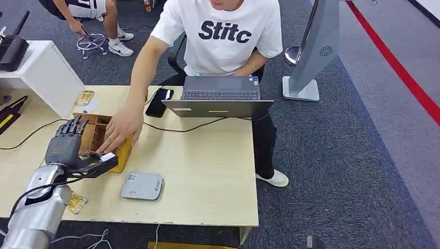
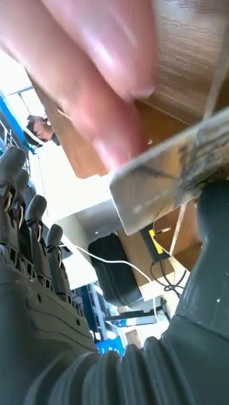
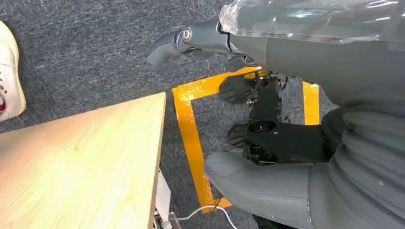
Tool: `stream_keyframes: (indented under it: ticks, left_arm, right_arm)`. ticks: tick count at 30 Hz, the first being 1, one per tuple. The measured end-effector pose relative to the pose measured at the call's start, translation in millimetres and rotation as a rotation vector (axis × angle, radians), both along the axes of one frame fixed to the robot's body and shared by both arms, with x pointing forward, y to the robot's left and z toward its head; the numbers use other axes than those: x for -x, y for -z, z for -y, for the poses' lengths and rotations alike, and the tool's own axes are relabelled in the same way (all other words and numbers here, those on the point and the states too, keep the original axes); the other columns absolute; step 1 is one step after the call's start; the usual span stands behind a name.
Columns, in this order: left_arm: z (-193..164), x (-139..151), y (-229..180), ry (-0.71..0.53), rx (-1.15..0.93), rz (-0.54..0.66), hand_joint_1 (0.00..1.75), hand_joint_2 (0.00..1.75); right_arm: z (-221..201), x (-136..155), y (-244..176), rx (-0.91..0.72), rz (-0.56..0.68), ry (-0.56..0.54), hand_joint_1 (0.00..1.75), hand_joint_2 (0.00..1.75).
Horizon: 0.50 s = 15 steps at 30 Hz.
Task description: Pass the card to the sensor for recognition and then transmit it.
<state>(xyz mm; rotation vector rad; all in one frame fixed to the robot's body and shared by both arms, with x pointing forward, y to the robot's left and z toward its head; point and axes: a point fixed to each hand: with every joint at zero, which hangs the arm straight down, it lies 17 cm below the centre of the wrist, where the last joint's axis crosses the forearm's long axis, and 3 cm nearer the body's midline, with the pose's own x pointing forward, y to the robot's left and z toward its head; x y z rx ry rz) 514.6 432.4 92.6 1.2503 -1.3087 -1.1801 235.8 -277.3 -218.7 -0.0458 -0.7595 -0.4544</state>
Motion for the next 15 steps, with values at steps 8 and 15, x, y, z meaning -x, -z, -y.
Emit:
stream_keyframes:
  ticks: [8,15]
  left_arm:
    - [0.9,0.7,0.9,0.012,-0.003,-0.002,0.0,1.75]
    - [19.8,6.9,-8.7,0.068,-0.022,0.032,0.0,1.75]
  right_arm:
    - [-1.0,-0.4,-0.2,-0.006,0.002,-0.001,0.0,1.75]
    - [0.1,0.2,-0.1,-0.011,0.002,0.013,0.0,1.75]
